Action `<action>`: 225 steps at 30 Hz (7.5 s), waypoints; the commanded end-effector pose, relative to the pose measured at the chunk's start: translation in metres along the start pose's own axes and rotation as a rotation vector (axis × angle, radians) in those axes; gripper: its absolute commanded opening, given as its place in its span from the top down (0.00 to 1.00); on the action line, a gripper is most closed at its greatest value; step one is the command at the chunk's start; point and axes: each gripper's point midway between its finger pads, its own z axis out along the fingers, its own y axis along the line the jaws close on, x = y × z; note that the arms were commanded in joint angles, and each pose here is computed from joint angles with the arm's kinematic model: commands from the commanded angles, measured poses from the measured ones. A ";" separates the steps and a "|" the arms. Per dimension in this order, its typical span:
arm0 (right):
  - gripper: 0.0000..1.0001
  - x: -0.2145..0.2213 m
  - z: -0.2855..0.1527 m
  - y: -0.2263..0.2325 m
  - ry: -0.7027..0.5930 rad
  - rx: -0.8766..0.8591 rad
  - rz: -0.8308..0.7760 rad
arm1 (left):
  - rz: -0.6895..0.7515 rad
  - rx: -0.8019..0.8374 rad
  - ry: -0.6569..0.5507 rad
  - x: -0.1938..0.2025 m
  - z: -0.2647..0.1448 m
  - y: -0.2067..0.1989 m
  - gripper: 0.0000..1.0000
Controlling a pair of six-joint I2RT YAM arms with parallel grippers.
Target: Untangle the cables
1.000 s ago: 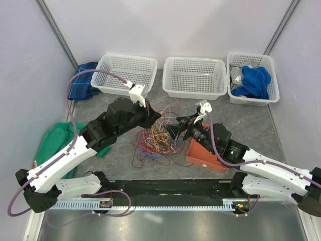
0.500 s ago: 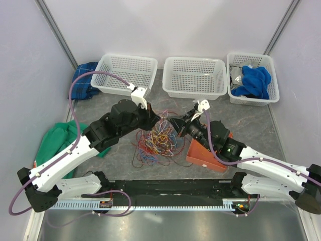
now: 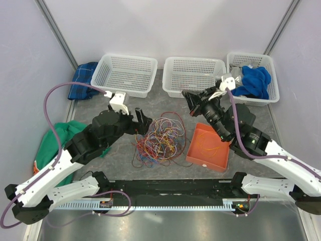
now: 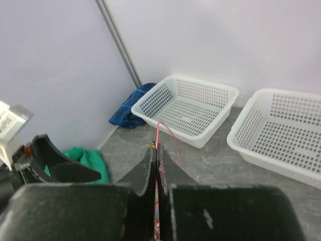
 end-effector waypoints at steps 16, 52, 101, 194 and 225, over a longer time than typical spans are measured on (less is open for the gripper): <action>1.00 -0.142 -0.015 0.023 -0.140 0.005 0.036 | -0.117 0.395 -0.545 -0.025 -0.006 -0.035 0.00; 1.00 -0.211 0.033 -0.018 -0.337 0.343 -0.070 | -0.328 0.002 -0.007 0.083 0.042 0.015 0.02; 0.03 0.061 0.185 -0.196 0.156 0.481 0.036 | -0.405 -0.120 0.009 0.129 0.019 0.060 0.04; 0.39 0.095 -0.017 0.074 0.350 -0.243 0.064 | -0.116 0.198 -0.284 0.009 0.039 -0.021 0.98; 0.91 0.203 0.019 0.061 0.377 -0.190 0.037 | -0.011 0.199 -0.269 -0.123 -0.018 -0.065 0.98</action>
